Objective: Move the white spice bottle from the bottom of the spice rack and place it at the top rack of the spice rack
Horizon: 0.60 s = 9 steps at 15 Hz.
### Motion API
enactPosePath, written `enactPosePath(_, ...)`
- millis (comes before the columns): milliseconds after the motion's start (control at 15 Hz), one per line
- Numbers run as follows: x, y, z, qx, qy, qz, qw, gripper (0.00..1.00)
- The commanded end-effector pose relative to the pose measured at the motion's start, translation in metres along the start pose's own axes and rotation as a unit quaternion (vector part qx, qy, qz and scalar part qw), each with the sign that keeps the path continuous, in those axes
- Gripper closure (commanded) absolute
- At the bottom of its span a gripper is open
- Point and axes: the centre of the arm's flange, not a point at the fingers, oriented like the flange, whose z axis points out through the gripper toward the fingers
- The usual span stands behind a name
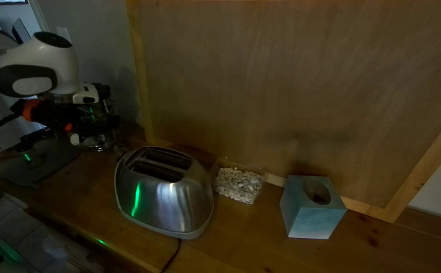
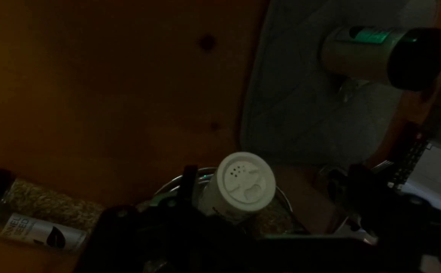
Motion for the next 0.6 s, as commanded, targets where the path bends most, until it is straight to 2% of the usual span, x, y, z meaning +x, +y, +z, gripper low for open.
enactPosePath(0, 0.001, 0.002, 0.016, 0.006, 0.021, 0.004, 0.9997, 0.00)
enactPosePath(533, 0.007, 0.008, 0.033, -0.017, 0.056, 0.016, 0.9982, 0.00)
